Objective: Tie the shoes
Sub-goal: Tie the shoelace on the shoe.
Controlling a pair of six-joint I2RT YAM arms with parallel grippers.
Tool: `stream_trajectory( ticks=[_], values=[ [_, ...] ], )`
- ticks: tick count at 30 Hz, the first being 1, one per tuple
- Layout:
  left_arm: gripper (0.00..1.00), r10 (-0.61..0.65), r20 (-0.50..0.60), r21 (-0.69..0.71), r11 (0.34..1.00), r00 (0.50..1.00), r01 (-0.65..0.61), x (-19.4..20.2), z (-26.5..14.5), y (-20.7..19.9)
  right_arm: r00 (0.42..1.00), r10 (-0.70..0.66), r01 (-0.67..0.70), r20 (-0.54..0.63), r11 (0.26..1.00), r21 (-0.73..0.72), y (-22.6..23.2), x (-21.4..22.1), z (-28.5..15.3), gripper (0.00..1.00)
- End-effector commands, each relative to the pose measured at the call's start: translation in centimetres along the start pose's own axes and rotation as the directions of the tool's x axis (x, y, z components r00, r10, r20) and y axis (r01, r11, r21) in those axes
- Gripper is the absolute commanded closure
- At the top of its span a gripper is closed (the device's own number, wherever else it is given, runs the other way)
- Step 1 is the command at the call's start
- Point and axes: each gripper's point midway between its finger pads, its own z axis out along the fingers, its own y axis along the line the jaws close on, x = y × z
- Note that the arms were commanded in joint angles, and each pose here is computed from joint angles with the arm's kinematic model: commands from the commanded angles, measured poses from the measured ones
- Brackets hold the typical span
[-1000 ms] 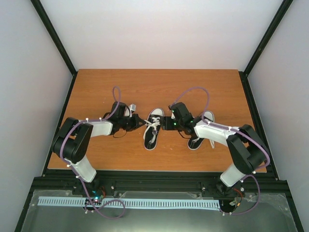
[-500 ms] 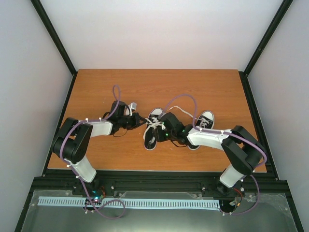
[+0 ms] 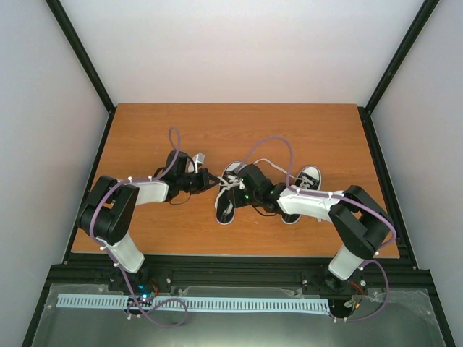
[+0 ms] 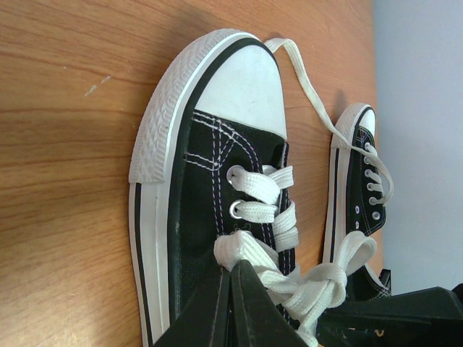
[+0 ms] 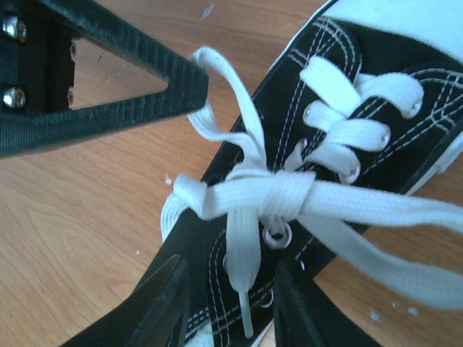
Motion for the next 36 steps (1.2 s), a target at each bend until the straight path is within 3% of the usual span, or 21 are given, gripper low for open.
stream_trajectory(
  ticks=[1,14,16,20,23,36],
  values=[
    [0.99,0.031,0.038,0.046,0.998,0.999,-0.033,-1.3,-0.6,-1.5,0.999,0.008,-0.008,0.054,1.0,0.006,0.5,-1.9,0.4,0.7],
    [0.99,0.032,0.035,0.05,0.998,0.999,-0.034,-1.3,-0.6,-1.6,0.999,0.016,-0.016,0.042,1.0,0.009,0.2,-1.5,0.7,0.97],
    [0.94,0.034,0.035,0.053,0.998,0.999,-0.036,-1.3,-0.6,-1.7,0.999,0.017,-0.018,0.043,1.0,0.012,0.1,-1.2,0.2,0.97],
    [0.67,0.035,0.04,0.058,0.998,0.999,-0.037,-1.4,-0.8,-1.9,0.999,0.021,-0.022,0.029,1.0,0.018,-0.4,0.0,-0.6,0.97],
    [0.55,0.041,0.047,0.055,0.997,0.998,-0.044,-1.5,-1.0,-2.0,1.0,0.025,-0.026,0.013,0.999,0.031,-1.1,1.2,-1.0,0.97],
    [0.5,0.072,0.001,0.103,0.992,0.997,-0.071,-0.3,-0.9,-2.7,0.998,0.054,-0.053,-0.014,0.998,0.033,-2.1,3.5,-1.6,0.97]
  ],
)
